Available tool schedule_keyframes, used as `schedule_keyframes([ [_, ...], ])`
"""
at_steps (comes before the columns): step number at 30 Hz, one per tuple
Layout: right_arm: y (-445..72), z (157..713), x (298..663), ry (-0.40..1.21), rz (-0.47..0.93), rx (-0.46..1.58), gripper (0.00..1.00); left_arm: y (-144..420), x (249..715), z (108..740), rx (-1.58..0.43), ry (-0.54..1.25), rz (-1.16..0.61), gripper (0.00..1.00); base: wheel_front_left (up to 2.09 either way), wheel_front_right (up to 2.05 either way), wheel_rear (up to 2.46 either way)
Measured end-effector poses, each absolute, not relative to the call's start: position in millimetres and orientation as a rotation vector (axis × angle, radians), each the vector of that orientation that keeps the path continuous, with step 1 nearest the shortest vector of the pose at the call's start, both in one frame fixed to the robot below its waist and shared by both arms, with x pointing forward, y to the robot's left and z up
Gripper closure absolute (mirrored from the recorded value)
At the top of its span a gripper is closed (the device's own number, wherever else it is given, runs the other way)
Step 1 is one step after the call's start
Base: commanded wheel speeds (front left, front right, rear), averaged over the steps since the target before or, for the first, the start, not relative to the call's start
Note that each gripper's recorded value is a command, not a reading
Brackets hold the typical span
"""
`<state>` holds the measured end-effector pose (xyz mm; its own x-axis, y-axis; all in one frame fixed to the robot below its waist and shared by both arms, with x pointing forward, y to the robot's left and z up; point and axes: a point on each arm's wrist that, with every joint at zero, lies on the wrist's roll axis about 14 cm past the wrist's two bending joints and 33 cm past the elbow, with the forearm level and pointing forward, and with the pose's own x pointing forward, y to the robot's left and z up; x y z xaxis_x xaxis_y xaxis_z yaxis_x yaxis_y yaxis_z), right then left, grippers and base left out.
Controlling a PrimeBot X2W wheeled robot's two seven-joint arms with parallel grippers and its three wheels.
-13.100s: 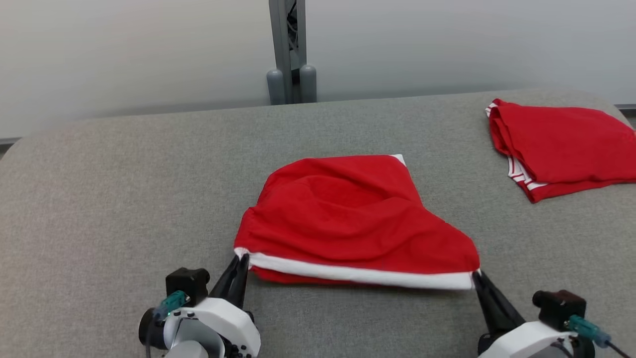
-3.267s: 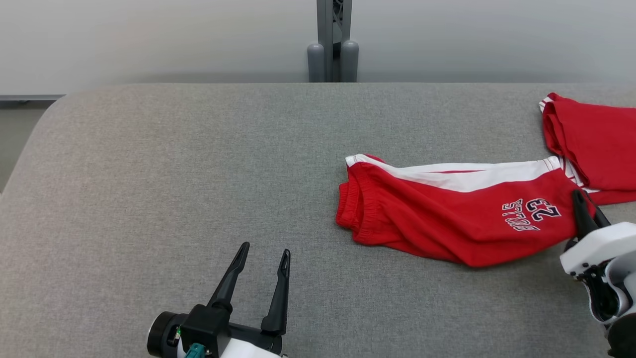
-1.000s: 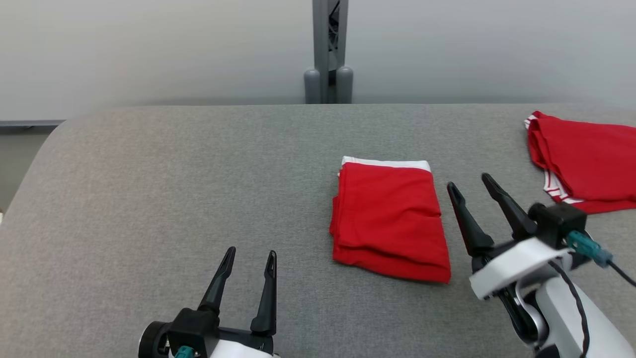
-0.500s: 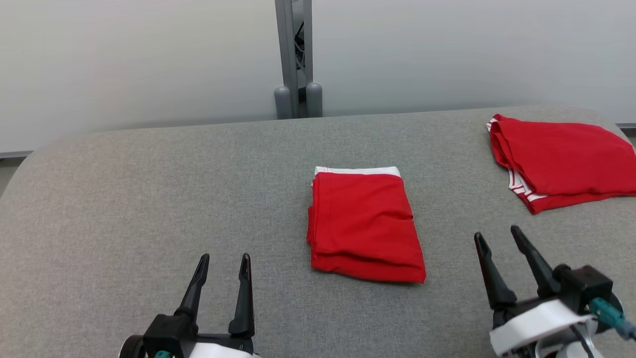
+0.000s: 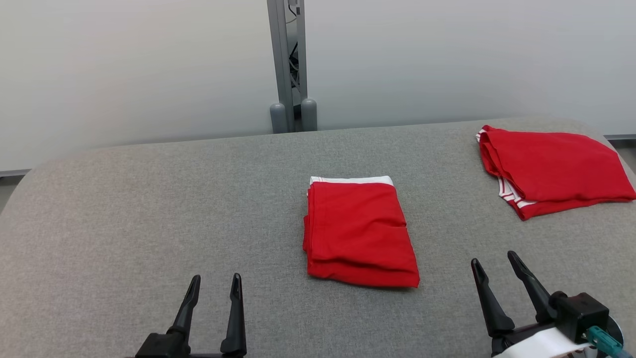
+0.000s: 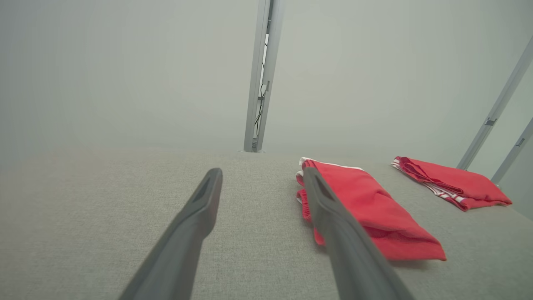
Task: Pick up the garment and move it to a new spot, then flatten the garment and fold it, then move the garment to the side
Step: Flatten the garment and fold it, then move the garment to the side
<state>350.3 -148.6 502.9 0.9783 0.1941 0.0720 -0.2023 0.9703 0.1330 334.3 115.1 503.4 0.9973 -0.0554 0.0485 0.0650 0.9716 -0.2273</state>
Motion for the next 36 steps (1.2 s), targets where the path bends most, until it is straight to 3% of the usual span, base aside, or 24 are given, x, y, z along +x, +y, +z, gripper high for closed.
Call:
schedule_keyframes([
  [23, -148.0, 500.3, 339.9, -0.057, 0.179, 0.167, 0.00, 126.3, 320.7, 500.5, -0.213, -0.042, -0.030, 0.00, 0.00, 0.00, 0.00],
  [36, -122.2, 470.2, 352.6, 0.062, 0.248, 0.266, 0.00, 131.3, 318.1, 494.4, -0.204, -0.024, -0.009, 0.00, 0.00, 0.00, 0.00],
])
